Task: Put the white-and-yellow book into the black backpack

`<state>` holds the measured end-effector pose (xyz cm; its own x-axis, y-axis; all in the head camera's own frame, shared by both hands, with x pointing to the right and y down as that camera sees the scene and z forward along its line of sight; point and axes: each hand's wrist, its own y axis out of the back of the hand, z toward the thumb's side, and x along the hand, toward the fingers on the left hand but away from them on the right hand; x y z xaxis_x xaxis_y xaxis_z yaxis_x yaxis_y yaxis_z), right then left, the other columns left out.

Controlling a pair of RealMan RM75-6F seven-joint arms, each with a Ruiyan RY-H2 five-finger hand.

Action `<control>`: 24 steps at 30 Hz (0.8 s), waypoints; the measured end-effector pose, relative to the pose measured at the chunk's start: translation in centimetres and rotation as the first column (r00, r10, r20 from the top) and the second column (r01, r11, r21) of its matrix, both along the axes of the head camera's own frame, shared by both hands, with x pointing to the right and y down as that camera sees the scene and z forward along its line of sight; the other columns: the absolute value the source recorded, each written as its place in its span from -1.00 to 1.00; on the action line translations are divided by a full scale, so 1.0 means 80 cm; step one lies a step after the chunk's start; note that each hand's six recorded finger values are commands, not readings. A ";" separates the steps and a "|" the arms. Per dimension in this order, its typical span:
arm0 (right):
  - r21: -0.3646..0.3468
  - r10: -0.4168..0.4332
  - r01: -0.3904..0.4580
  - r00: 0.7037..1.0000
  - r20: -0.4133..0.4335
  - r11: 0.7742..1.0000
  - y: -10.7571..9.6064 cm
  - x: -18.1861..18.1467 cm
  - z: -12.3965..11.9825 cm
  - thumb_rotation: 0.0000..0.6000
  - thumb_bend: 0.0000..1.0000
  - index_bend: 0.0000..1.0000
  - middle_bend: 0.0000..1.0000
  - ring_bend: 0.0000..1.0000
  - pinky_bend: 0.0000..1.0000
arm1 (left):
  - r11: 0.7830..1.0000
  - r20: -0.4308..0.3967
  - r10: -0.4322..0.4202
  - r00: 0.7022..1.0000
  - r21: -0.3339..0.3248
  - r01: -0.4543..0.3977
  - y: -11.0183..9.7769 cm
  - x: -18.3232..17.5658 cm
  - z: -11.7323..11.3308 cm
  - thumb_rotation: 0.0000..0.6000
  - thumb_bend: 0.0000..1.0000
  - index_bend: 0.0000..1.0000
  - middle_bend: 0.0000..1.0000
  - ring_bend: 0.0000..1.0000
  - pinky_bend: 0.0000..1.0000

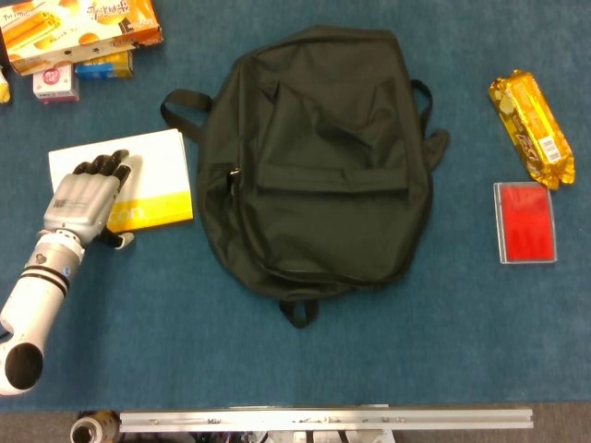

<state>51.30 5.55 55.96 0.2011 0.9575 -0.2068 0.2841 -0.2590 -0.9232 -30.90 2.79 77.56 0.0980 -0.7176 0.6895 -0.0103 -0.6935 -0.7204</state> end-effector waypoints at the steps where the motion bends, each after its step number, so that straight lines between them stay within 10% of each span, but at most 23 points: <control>1: 0.002 0.001 -0.001 1.000 0.001 1.000 0.000 0.000 -0.001 1.00 -0.67 -0.40 -0.44 -0.61 -0.42 | 1.000 -0.001 -0.001 1.000 -0.003 0.001 -0.001 0.000 0.001 1.00 -0.62 -1.00 -0.90 -0.88 -0.78; 24: 0.004 0.012 -0.012 1.000 -0.003 1.000 0.005 0.007 -0.003 1.00 -0.67 -0.40 -0.44 -0.61 -0.42 | 0.998 -0.029 -0.055 0.998 0.010 0.056 -0.009 -0.001 0.007 1.00 -0.45 -0.85 -0.76 -0.82 -0.77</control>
<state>51.87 5.97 55.71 0.1888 0.9606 -0.2040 0.2842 -0.2523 -0.9250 -30.97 2.03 78.11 0.0773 -0.7300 0.6791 -0.0690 -0.6834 -0.7268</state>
